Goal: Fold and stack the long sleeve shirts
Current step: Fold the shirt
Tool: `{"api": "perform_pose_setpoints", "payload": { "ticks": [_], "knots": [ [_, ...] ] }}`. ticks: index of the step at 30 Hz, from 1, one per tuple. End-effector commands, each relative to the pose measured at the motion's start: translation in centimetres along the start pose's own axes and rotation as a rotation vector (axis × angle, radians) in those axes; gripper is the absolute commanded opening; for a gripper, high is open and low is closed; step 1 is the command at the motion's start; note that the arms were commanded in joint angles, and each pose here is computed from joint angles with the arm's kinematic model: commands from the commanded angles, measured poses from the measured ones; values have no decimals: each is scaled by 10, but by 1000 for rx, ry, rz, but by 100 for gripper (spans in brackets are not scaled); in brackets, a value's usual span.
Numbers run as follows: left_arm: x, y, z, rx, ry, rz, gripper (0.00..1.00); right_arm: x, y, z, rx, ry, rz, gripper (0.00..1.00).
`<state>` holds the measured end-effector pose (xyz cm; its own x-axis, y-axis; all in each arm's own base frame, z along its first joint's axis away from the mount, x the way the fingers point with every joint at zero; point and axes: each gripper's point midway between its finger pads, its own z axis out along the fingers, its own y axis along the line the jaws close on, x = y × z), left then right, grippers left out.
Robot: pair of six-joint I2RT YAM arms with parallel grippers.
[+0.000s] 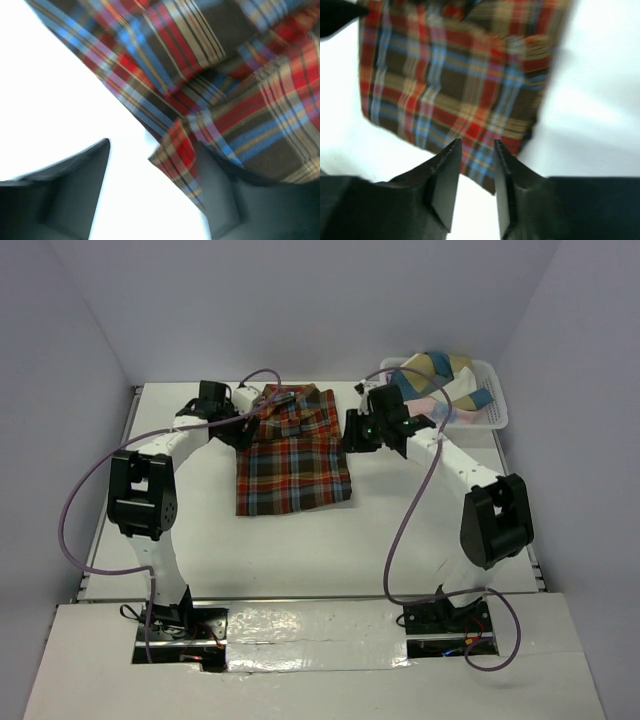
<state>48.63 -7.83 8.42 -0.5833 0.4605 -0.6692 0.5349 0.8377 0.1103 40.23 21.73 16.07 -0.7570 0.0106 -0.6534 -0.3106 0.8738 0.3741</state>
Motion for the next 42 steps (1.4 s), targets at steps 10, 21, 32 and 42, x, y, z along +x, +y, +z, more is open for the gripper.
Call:
{"api": "perform_pose_setpoints", "payload": {
  "ticks": [10,21,32,42],
  "knots": [
    [-77,-32,-50,102,-158,198,77,35,47,52,-128,64,35,20],
    [41,-120,-15,251,128,348,76,115,-15,80,110,297,210,9],
    [56,-122,-10,258,163,349,78,152,-38,69,150,320,263,10],
    [29,-140,-90,417,30,680,83,112,-21,11,125,155,198,44]
  ]
}}
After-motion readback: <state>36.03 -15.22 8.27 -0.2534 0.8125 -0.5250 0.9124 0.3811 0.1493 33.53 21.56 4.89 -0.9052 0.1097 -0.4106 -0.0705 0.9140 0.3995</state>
